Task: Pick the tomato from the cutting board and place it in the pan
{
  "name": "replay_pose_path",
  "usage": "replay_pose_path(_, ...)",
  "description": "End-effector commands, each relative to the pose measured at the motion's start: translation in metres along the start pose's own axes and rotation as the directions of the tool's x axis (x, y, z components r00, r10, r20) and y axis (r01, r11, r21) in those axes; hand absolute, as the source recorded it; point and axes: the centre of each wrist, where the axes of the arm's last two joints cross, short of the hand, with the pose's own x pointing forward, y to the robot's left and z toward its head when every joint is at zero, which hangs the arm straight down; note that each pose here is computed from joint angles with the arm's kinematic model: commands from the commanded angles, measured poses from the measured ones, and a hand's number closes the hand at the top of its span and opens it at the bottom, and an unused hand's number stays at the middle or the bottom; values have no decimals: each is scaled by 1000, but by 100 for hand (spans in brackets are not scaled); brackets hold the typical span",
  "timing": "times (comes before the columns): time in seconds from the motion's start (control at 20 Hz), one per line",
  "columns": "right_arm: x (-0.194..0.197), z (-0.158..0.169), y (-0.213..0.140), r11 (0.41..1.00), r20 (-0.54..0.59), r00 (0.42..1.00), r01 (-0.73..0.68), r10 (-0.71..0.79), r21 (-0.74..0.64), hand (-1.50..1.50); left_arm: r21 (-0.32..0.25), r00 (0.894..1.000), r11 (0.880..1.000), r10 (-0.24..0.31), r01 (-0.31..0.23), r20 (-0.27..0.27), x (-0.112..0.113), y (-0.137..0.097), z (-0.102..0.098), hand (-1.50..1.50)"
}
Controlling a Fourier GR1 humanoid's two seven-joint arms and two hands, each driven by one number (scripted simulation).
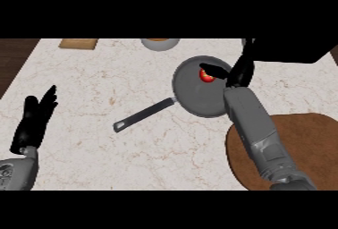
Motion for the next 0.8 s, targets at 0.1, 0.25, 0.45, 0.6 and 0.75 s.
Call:
replay_pose_path(0.1, -31, 0, -18, 995, -35, 999, 24, -27, -92, -150, 40, 999, 999, -11, 13, -51, -5, 13, 0, 0)
replay_pose_path(0.25, -51, -12, -47, 992, -36, 998, 53, -58, -112, -150, 46, 999, 999, 10, -8, -51, -12, 2, 18, 0)
replay_pose_path(0.45, -61, 3, -64, 994, -29, 997, 71, -74, -86, -150, 74, 997, 997, 6, -1, -74, -26, 34, 17, 0)
replay_pose_path(0.6, -84, -1, -107, 996, -23, 998, 61, -62, -65, -150, 107, 998, 994, 11, -4, -69, -21, 22, 20, 0)
replay_pose_path(0.75, -84, -5, -149, 996, -4, 997, 83, -83, -15, -150, 88, 996, 996, 8, 1, -94, -29, 26, 21, 0)
